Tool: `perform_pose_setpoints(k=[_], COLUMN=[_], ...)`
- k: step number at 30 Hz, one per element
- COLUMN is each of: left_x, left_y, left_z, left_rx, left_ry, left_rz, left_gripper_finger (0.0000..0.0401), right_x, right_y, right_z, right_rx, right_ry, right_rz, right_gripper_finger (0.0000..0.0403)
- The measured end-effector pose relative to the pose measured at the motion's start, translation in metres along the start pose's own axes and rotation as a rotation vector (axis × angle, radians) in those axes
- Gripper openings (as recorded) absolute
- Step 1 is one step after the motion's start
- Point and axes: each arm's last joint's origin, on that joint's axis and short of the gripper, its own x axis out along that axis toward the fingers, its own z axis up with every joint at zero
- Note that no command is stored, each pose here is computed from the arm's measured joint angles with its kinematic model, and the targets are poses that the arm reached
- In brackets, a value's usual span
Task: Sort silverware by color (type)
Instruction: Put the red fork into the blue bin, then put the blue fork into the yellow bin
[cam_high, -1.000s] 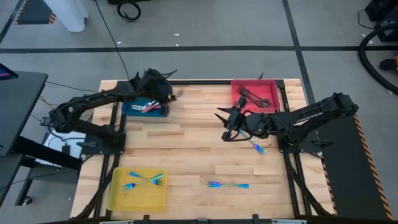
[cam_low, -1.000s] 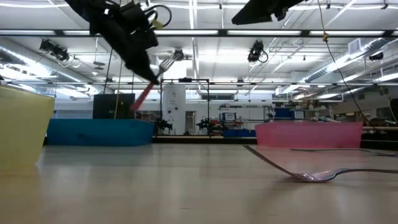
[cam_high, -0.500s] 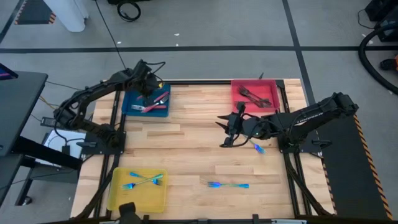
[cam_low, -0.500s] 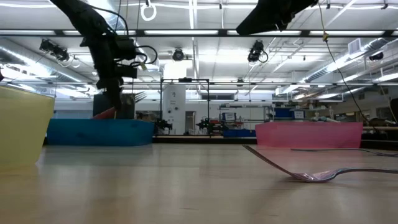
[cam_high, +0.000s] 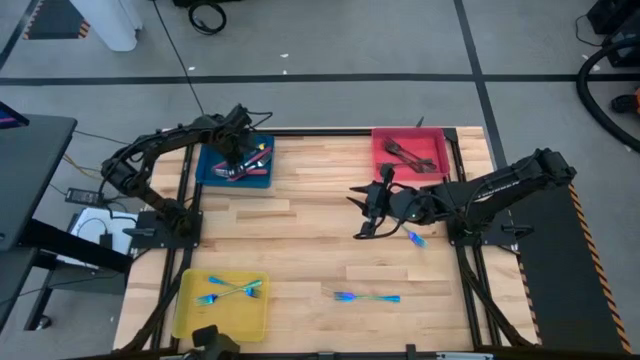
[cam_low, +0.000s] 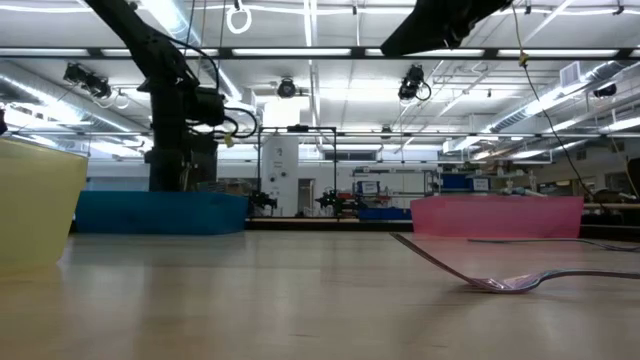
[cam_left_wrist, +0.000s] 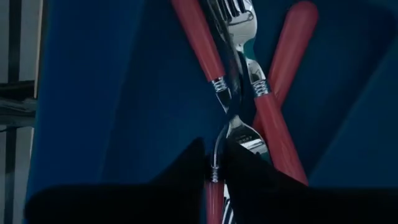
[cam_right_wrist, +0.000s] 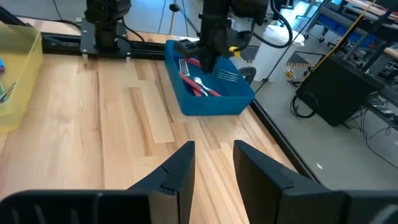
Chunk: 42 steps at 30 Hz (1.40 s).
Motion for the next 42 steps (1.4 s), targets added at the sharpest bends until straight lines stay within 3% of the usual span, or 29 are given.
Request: perform_pose_setpoints(k=[9, 18, 26, 30, 35, 42], left_x=[-0.001, -0.005, -0.044, -0.067, -0.087, -0.102], left_y=[-0.003, -0.029, -0.063, -0.086, -0.125, -0.179], left_z=[0.003, 0.019, 0.053, 0.073, 0.088, 0.097], left_rx=[-0.051, 0.004, 0.062, 0.102, 0.232, 0.383], left_ry=[-0.004, -0.025, -0.062, -0.141, -0.239, -0.385], left_rz=[0.002, -0.014, -0.043, -0.047, -0.061, -0.089], left_gripper_finger=[0.011, 0.0116, 0.0117, 0.0117, 0.0117, 0.0117], right_x=[-0.003, -0.007, -0.016, -0.025, -0.035, -0.037], right_y=[0.004, 0.009, 0.016, 0.011, 0.002, 0.001], right_z=[-0.003, -0.014, -0.033, -0.053, -0.079, -0.111], right_rx=[-0.024, 0.028, 0.141, 0.216, 0.258, 0.302], right_ry=[0.021, 0.116, 0.333, 0.538, 0.731, 0.877], right_rz=[0.017, 0.035, 0.196, 0.1, -0.041, -0.064], right_gripper_finger=[0.0119, 0.0119, 0.0118, 0.0118, 0.0119, 0.0119])
